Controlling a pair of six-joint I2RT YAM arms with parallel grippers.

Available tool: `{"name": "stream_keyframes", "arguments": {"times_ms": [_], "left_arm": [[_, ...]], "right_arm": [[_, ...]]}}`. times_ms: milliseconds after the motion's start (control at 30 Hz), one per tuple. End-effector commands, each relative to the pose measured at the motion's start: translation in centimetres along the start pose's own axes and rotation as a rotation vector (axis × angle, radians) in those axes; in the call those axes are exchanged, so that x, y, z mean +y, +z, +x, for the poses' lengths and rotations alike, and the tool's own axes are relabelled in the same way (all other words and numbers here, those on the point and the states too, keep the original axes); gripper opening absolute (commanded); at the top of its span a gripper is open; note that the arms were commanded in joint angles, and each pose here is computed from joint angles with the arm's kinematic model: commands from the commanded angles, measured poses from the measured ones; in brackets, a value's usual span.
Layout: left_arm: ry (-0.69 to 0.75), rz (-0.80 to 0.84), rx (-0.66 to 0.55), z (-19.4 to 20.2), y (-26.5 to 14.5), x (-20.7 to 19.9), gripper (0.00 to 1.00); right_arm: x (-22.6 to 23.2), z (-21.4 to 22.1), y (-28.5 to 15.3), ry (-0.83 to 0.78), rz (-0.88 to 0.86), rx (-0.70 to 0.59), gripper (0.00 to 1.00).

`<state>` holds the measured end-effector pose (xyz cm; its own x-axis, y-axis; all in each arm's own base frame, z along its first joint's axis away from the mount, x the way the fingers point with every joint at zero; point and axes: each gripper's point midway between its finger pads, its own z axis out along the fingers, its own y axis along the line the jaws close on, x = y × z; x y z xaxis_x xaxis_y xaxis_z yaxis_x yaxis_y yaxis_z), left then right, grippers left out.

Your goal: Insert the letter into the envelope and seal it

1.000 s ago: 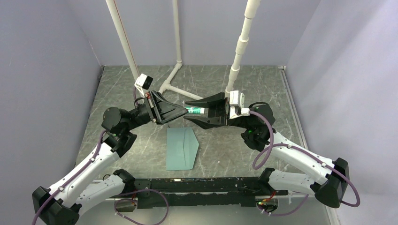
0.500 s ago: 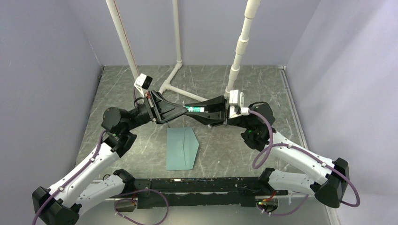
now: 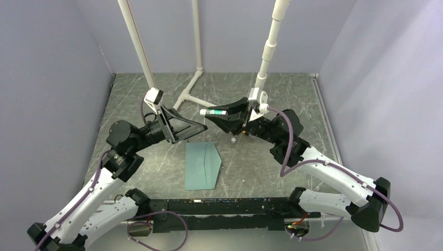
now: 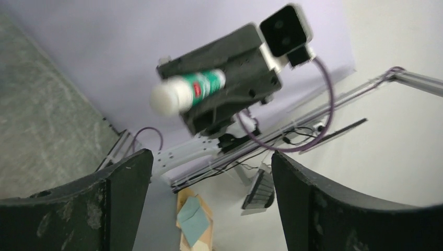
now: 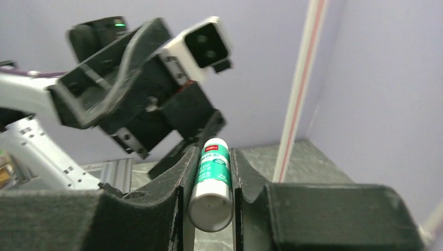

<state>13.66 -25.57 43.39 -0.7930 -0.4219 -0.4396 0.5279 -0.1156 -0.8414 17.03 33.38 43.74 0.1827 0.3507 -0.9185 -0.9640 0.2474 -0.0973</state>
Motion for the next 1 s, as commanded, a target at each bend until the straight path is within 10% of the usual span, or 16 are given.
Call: {"name": "stream_keyframes", "arguments": {"times_ms": [0,267,600,967], "left_arm": [[0.124,-0.231,-0.001,0.3,-1.7,3.5,0.87],[0.091,-0.819,-0.017,2.5,-9.5,15.7,0.53],[-0.063,-1.131,0.018,7.0,-13.9,28.8,0.05],[-0.185,-1.165,0.075,11.2,-15.6,34.3,0.02]], "right_arm": [[-4.6,-1.4,-0.8,0.090,0.296,0.050,0.00],[-8.4,11.2,-6.1,0.289,0.693,0.472,0.00],[-0.9,26.1,-7.0,0.361,0.666,0.832,0.00],[1.9,33.7,-7.1,0.370,0.643,0.984,0.00]]}}
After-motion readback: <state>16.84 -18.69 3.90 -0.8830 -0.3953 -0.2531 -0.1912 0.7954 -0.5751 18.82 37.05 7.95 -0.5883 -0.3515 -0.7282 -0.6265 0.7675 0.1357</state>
